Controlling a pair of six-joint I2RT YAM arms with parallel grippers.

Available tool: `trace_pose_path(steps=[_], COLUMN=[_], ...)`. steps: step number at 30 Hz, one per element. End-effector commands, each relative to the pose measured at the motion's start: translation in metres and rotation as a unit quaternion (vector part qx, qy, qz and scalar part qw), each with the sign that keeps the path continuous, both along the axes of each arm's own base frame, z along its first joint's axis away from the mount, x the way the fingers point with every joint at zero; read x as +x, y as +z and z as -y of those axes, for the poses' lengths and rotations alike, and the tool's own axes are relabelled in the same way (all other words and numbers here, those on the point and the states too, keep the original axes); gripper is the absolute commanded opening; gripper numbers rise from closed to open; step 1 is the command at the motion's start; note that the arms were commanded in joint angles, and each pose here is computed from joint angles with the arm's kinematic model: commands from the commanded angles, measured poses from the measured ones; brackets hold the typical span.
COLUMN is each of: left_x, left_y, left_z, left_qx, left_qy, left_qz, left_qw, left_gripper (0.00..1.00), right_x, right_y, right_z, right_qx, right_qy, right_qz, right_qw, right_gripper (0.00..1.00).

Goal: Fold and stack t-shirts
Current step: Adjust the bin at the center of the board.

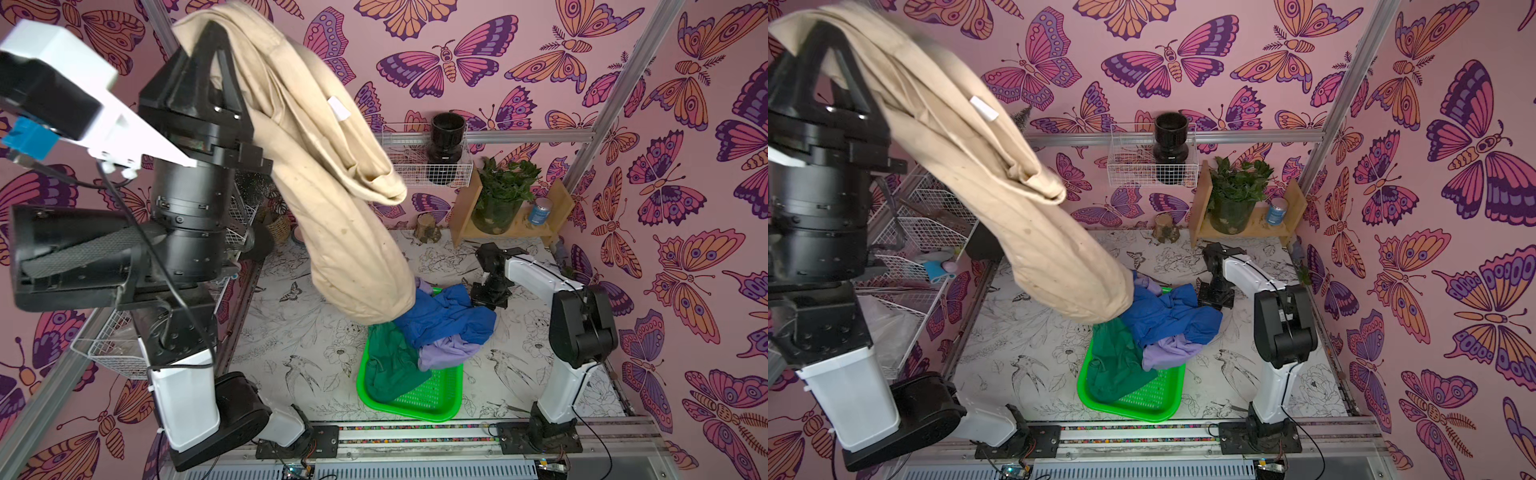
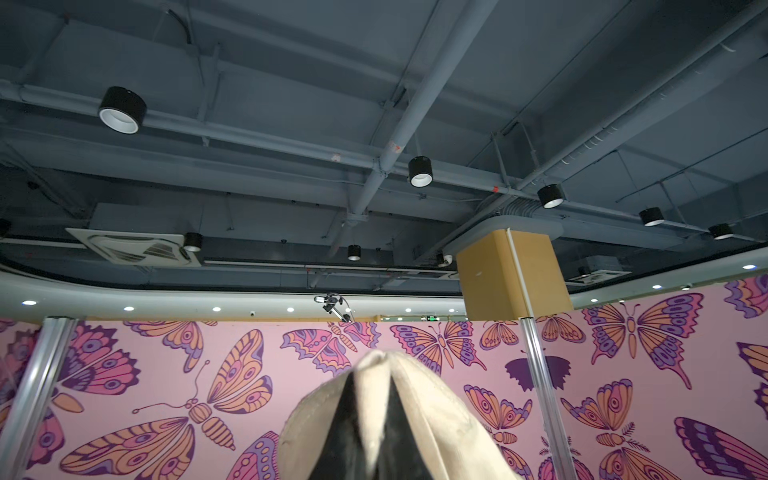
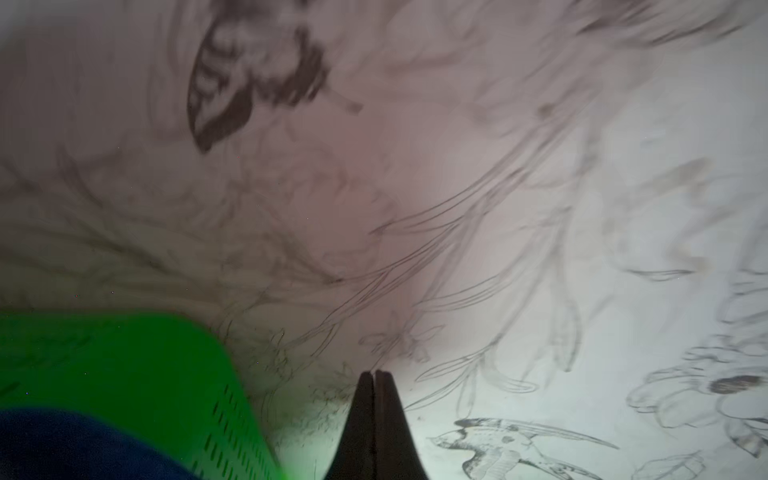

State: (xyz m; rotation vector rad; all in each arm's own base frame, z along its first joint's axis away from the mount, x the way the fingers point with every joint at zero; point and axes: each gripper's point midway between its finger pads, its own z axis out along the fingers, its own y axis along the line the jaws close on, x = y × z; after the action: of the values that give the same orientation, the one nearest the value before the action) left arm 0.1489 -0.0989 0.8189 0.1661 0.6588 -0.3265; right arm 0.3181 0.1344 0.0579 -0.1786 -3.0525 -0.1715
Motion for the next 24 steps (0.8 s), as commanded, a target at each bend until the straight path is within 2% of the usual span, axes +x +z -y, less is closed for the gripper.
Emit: trace_pose_path(steps=[1, 4, 7, 10, 14, 17, 19, 20, 21, 23, 24], left_x=[0.029, 0.038, 0.045, 0.052, 0.060, 0.063, 0.064, 0.065, 0.067, 0.072, 0.075], left_y=[-0.013, -0.020, -0.026, -0.030, -0.036, -0.040, -0.042, -0.043, -0.044, -0.047, -0.049], left_z=[0.008, 0.007, 0.005, 0.009, 0.012, 0.012, 0.011, 0.011, 0.012, 0.017, 0.020], left_qx=[0.006, 0.005, 0.001, 0.001, -0.003, -0.006, -0.006, -0.005, -0.002, 0.003, 0.006], left_qy=[0.047, 0.062, 0.072, 0.077, 0.077, 0.079, 0.082, 0.084, 0.086, 0.092, 0.093], left_qz=[-0.042, -0.065, -0.082, -0.094, -0.110, -0.120, -0.125, -0.127, -0.129, -0.134, -0.136], left_qw=[0.998, 0.996, 0.994, 0.993, 0.991, 0.990, 0.989, 0.988, 0.988, 0.987, 0.986], left_gripper=[0.00, 0.00, 0.00, 0.00, 0.00, 0.00, 0.00, 0.00, 0.00, 0.00, 0.00], right_x=[-0.051, -0.066, -0.064, -0.048, -0.031, -0.025, -0.026, -0.025, -0.020, -0.003, 0.009], right_y=[0.036, 0.054, 0.068, 0.074, 0.079, 0.086, 0.098, 0.103, 0.107, 0.113, 0.113], right_z=[-0.036, -0.061, -0.100, -0.158, -0.238, -0.276, -0.287, -0.285, -0.278, -0.252, -0.232], right_qx=[0.067, 0.130, 0.230, 0.330, 0.426, 0.481, 0.513, 0.516, 0.509, 0.483, 0.452], right_qy=[0.081, 0.100, 0.095, 0.105, 0.125, 0.123, 0.129, 0.133, 0.135, 0.125, 0.113], right_qz=[-0.073, -0.091, -0.115, -0.164, -0.204, -0.228, -0.232, -0.224, -0.208, -0.164, -0.134], right_qw=[0.992, 0.982, 0.962, 0.924, 0.873, 0.838, 0.817, 0.816, 0.824, 0.851, 0.875], right_gripper=[0.00, 0.00, 0.00, 0.00, 0.00, 0.00, 0.00, 0.00, 0.00, 0.00, 0.00])
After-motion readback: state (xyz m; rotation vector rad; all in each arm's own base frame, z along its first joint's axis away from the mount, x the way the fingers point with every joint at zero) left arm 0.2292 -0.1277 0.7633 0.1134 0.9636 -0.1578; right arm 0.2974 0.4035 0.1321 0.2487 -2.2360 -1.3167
